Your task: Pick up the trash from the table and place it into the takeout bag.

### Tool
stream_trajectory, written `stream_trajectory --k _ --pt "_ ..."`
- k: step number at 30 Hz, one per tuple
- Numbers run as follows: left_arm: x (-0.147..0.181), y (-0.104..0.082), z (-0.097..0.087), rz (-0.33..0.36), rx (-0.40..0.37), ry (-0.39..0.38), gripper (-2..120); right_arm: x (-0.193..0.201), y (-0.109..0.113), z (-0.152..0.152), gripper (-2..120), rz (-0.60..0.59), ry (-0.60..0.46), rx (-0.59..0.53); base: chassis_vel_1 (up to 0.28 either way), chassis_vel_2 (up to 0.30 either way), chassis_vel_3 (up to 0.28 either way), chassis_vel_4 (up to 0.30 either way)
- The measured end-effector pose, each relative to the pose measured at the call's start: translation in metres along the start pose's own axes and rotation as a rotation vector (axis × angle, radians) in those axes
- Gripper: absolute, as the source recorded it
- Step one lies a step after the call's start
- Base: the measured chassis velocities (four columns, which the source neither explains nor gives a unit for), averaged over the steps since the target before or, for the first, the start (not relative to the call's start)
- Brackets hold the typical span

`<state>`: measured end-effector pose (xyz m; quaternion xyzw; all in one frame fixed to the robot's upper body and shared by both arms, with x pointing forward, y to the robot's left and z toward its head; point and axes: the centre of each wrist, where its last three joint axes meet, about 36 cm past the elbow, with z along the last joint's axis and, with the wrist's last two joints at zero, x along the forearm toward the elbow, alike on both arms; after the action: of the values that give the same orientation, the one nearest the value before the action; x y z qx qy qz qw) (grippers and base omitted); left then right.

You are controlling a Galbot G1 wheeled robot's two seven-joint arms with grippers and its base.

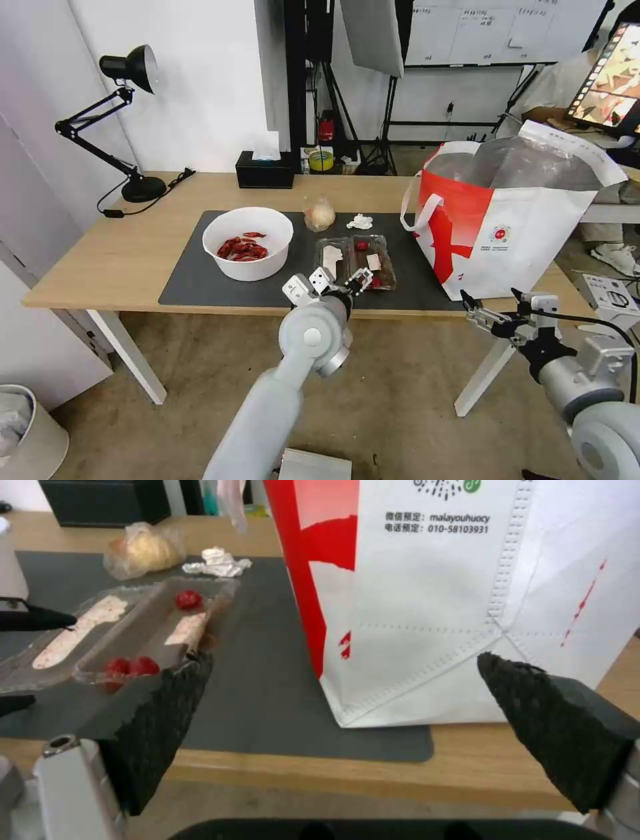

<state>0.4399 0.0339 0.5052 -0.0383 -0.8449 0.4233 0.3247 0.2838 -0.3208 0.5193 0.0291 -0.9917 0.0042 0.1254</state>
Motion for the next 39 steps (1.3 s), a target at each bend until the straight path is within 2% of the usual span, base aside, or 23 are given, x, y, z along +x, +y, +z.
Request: stream_trajectory --k 10,13,14,20,27,33,39 --pt "-0.007 -0.001 -0.001 -0.02 0.014 -0.045 100 0.004 0.004 0.004 100 -0.001 0.007 -0.002 0.0 0.0 0.0 0.0" --pt "-0.01 -0.005 0.0 -0.008 0.056 -0.108 100 0.005 0.006 0.006 100 -0.004 0.007 -0.004 0.0 0.0 0.0 0.0" --pt "-0.01 -0.005 0.0 -0.008 0.056 -0.108 100 0.005 0.006 0.006 100 -0.004 0.007 -0.004 0.0 0.0 0.0 0.0" --pt "-0.006 -0.002 0.002 0.044 0.099 -0.162 100 0.005 0.006 0.008 100 -0.005 -0.003 -0.002 0.0 0.0 0.0 0.0" --pt "-0.005 -0.002 0.003 0.082 0.107 -0.221 100 0.004 0.008 0.01 100 -0.013 -0.001 -0.01 0.0 0.0 0.0 0.0" --pt "-0.001 -0.012 -0.006 0.141 0.105 -0.258 100 0.004 0.007 0.008 100 -0.021 -0.011 -0.004 0.0 0.0 0.0 0.0" --pt "0.001 -0.018 -0.004 0.184 0.087 -0.273 100 0.009 0.01 -0.002 100 -0.045 -0.033 -0.021 0.0 0.0 0.0 0.0"
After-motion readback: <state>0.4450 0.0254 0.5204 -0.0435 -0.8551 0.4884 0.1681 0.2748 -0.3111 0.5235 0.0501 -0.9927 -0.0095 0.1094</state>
